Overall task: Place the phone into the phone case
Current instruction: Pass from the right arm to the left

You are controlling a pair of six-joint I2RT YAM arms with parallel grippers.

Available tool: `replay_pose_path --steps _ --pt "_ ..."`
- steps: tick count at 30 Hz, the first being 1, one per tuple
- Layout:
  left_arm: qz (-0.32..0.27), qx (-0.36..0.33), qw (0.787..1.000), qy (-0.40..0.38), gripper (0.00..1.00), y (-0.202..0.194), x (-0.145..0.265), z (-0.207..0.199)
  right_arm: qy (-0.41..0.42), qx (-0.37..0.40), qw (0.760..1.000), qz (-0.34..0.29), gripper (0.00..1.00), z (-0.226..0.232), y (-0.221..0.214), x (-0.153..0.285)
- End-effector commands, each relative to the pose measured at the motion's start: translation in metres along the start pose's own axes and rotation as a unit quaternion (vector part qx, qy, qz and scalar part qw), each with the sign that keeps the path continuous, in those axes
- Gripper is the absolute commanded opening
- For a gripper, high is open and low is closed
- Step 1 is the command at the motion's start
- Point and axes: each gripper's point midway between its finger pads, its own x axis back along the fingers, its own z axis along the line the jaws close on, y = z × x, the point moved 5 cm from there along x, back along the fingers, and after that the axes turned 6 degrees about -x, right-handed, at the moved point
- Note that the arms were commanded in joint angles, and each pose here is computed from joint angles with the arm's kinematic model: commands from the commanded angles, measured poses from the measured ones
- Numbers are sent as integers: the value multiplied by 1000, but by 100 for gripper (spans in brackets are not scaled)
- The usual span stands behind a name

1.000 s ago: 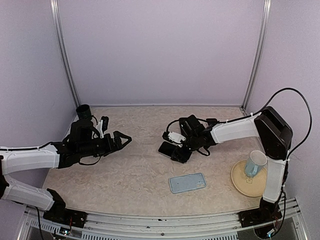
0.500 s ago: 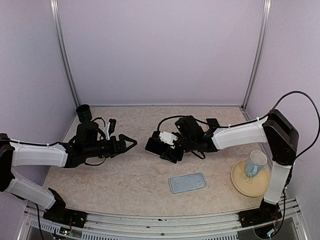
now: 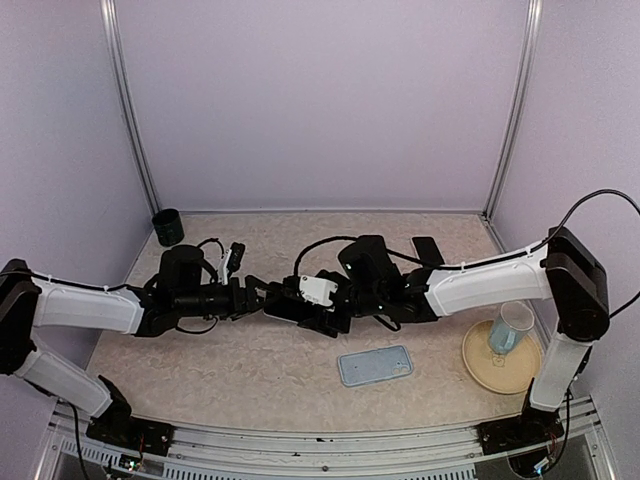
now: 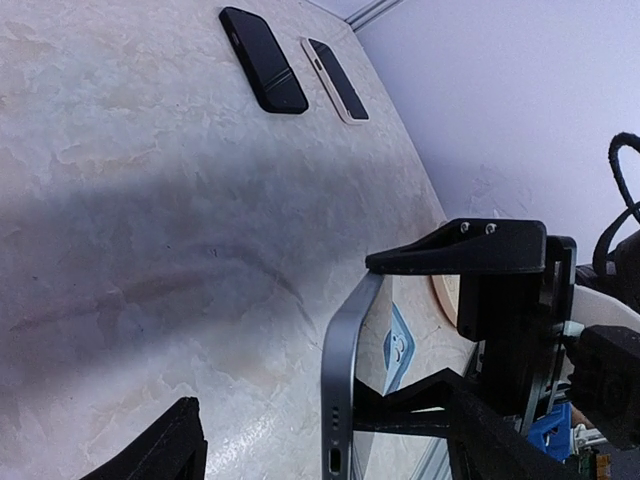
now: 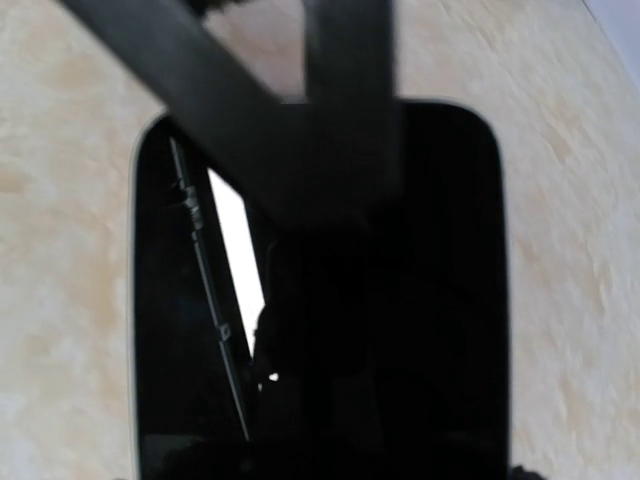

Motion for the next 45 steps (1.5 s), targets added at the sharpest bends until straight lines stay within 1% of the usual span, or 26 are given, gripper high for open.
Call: replay_pose_path --steps 1,4,7,14,16,19,20,23,29,32,38,41,43,45 --pt "-1 -19 999 -35 78 5 -4 -14 -28 29 997 -60 69 -7 41 15" --pt "2 -20 999 -40 75 5 -5 -15 -26 39 997 -59 69 -3 44 13" --pt "4 -19 999 -46 68 4 -6 -17 -26 45 997 -58 69 0 47 11" --pt "15 -16 998 -62 64 2 -10 -21 -33 63 996 -58 69 4 55 8" --pt "18 -15 998 -66 61 2 -11 -21 -33 67 995 -59 69 4 57 9" --pt "21 -16 997 -69 59 1 -12 -22 -33 74 995 -56 69 6 57 7" --pt "20 -16 997 -71 56 1 -12 -23 -34 76 995 -53 69 7 57 6" --pt "22 -16 997 -71 54 0 -12 -23 -37 83 995 -43 69 8 53 3" --pt "24 -15 997 -73 42 -2 -13 -23 -42 90 995 -29 69 11 47 -2" --pt "24 -15 997 -75 33 -3 -13 -23 -42 91 995 -26 69 11 44 -3" --pt "27 -13 997 -75 26 -5 -14 -22 -49 94 994 -24 69 11 42 -2" --pt "28 -12 997 -74 18 -6 -15 -21 -51 94 994 -24 69 10 42 -1" --pt "28 -11 997 -73 16 -7 -15 -20 -52 95 994 -24 69 10 42 0" --pt "29 -11 997 -72 11 -8 -15 -19 -53 96 994 -23 70 10 41 -1"
